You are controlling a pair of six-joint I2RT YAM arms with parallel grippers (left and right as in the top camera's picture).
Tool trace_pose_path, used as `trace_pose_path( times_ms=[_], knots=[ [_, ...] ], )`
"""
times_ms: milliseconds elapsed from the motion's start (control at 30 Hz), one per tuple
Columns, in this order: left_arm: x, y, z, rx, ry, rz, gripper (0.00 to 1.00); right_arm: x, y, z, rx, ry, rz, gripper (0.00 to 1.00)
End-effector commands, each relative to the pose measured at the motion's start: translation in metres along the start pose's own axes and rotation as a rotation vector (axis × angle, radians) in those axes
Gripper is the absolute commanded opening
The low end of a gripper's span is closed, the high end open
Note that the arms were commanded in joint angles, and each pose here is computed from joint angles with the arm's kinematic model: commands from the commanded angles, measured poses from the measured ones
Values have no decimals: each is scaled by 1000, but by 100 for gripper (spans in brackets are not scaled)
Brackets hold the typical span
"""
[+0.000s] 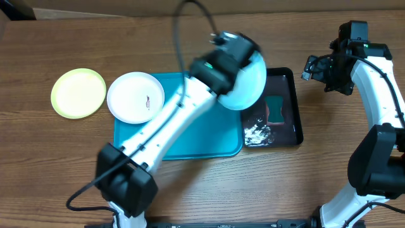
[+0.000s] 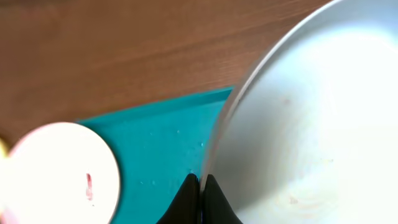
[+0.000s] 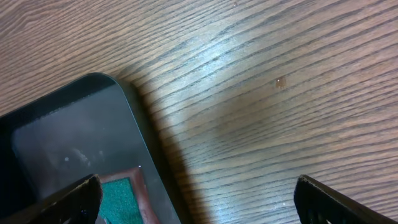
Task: Clean dirty plates on tray and stack at the side
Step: 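Carry the plate left and lower it onto the yellow plate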
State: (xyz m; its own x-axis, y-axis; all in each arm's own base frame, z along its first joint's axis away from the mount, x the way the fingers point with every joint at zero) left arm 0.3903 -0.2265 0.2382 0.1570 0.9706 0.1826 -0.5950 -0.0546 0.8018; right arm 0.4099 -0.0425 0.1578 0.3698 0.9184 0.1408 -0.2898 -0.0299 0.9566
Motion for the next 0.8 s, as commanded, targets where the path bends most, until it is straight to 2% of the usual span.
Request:
trace_pose_path(
  times_ms=[0,133,233,400,500,533,567,667,767],
  knots=[
    [0,0,7,49,92,-188,4,3,3,1,-11,3,6,100],
    [4,-1,8,29,71,-132,4,3,3,1,-11,3,6,100],
    [5,5,8,0,37,-32,4,3,3,1,-11,3,6,100],
    [-5,48,12,-192,-69,289,4,3,3,1,-11,3,6,100],
    [-14,88,16,-372,-103,520,4,3,3,1,-11,3,6,100],
    [-24,117,16,-492,-107,650,4,3,3,1,-11,3,6,100],
    [-30,130,14,-541,-108,697,4,3,3,1,-11,3,6,100],
    [-45,154,8,-629,-108,753,4,3,3,1,-11,3,6,100],
    [-52,156,5,-631,-119,725,4,3,3,1,-11,3,6,100]
  ],
)
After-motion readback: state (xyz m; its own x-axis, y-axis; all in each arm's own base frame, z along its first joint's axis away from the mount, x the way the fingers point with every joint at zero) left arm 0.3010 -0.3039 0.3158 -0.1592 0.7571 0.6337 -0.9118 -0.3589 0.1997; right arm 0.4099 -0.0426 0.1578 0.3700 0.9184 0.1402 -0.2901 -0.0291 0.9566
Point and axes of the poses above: each gripper's point midway between its finger pads, its own y axis back along the fingers, its own x axis along the line the jaws close on, z = x × y, the point moved 5 cm from there along y, back along the fingers, and after that the axes turned 2 degrees about -y, right-handed, at the moved point
